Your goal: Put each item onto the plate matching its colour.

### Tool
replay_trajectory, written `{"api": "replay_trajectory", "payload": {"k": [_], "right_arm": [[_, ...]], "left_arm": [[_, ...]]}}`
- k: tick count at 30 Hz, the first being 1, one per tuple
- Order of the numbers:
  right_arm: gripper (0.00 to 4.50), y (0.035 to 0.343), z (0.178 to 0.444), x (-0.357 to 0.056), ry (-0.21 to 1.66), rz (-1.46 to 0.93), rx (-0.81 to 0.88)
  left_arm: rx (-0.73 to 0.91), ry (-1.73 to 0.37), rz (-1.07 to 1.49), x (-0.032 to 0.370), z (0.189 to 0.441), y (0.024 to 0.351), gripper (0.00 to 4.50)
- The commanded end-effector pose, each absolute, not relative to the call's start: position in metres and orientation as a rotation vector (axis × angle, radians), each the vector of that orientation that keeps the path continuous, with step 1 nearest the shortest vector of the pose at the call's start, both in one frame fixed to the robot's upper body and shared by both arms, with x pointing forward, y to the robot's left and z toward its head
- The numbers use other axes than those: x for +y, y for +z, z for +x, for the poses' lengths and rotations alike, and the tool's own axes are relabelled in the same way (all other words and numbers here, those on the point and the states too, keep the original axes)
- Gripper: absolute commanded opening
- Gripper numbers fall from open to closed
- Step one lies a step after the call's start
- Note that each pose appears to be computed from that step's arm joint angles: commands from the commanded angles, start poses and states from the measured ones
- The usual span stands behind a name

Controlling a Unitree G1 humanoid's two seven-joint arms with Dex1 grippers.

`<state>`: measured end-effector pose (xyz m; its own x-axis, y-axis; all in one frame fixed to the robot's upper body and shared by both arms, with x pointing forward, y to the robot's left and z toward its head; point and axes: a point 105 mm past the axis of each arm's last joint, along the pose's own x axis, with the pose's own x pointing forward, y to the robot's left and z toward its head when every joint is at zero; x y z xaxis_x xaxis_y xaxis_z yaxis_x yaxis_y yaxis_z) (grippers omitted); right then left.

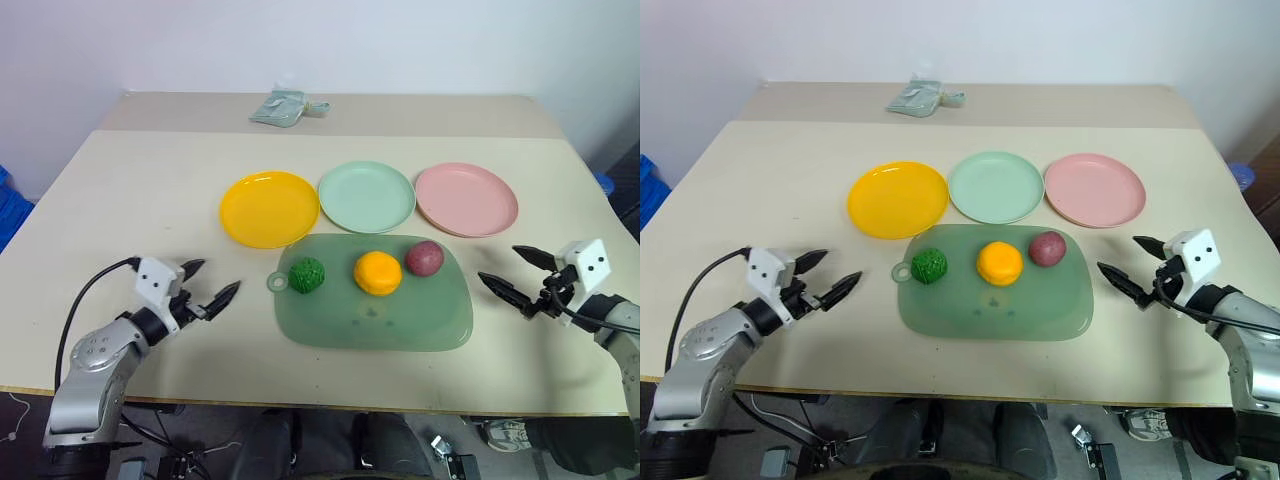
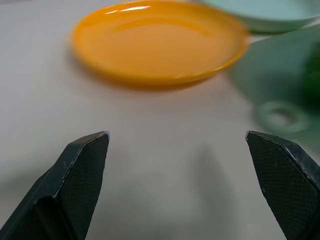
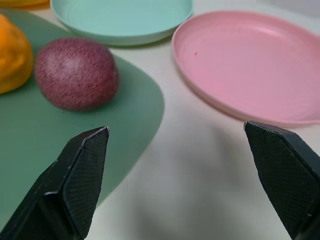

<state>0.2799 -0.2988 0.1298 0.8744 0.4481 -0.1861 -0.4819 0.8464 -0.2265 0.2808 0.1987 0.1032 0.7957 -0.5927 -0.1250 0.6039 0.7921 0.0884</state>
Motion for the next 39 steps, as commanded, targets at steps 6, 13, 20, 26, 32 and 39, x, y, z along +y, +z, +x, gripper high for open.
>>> {"api": "replay_trajectory", "payload": {"k": [6,13,20,26,32,39], "right_arm": [[4.42,0.178,0.258,-0.237,0.743,-0.269,-0.005],[4.42,0.177,0.237,-0.170,0.935,-0.217,-0.014],[4.42,0.170,0.230,-0.130,0.989,-0.148,-0.011],[4.50,0.172,0.229,-0.119,0.991,-0.144,-0.005],[4.50,0.180,0.242,-0.148,0.871,-0.201,-0.004],[4.50,0.188,0.255,-0.216,0.658,-0.335,0.041]], "left_arm": [[0.045,-0.950,0.253,0.137,0.299,0.126,4.50],[0.092,-1.060,0.314,0.117,0.302,0.115,4.50],[0.103,-1.067,0.334,0.107,0.312,0.108,4.50],[0.102,-1.076,0.303,0.100,0.314,0.106,3.12],[-0.018,-0.992,0.209,0.092,0.333,0.139,2.00],[-0.056,-0.802,0.162,0.051,0.410,0.182,2.00]]}}
